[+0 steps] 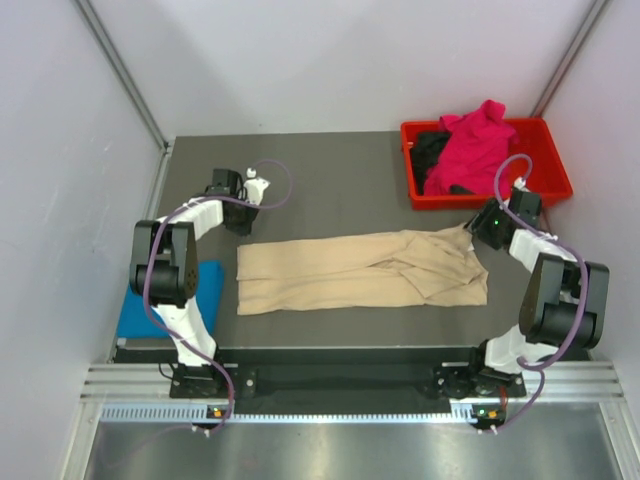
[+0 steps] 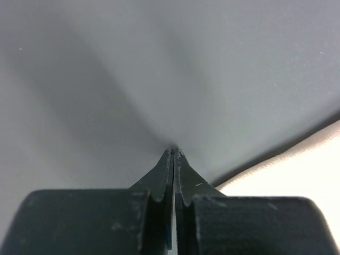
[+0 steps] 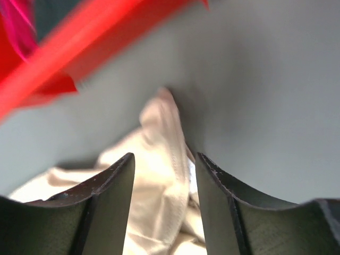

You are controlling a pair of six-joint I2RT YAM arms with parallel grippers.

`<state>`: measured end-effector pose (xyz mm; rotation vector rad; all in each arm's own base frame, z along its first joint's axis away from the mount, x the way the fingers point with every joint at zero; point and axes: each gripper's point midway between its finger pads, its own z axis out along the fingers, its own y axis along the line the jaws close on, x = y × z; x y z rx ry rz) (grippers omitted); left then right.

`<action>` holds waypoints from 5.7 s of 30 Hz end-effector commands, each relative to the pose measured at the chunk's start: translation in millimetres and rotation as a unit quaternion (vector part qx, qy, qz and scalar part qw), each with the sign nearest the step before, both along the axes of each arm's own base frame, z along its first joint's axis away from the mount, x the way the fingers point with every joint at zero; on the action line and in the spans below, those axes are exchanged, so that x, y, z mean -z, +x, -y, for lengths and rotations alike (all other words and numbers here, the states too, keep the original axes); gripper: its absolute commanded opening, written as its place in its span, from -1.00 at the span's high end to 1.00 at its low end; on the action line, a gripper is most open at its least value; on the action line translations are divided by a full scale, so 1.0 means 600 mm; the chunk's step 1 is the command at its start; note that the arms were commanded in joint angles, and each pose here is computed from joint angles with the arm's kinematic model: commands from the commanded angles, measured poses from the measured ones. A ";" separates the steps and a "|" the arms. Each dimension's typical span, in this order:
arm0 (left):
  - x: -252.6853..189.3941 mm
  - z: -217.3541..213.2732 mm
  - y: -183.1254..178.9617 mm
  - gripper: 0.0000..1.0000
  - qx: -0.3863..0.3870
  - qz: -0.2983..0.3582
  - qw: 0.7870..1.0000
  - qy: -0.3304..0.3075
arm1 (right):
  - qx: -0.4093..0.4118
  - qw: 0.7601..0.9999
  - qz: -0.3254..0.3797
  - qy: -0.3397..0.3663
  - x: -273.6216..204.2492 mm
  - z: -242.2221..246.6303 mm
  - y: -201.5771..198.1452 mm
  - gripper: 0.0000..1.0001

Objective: Fold and stack the t-shirts
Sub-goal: Fold the tshirt

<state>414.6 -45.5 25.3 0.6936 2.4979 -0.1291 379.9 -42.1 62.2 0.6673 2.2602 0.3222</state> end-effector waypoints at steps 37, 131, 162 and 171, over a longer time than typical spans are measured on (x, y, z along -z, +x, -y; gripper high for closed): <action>0.039 0.034 -0.070 1.00 0.046 -0.048 0.997 -0.025 | -0.013 0.997 0.062 -0.038 -0.057 0.015 0.074 0.43; -0.165 0.064 0.067 -0.08 0.042 0.106 0.993 -0.008 | 0.090 0.993 -0.072 0.023 -0.055 0.003 -0.243 0.17; -0.053 0.718 -0.120 0.19 0.367 -0.032 0.906 -0.207 | -0.078 0.989 -0.069 0.107 0.036 -0.143 -0.178 0.40; -0.096 0.741 -0.106 0.11 0.372 -0.004 0.901 -0.225 | -0.088 0.986 -0.068 0.122 0.041 -0.157 -0.169 0.53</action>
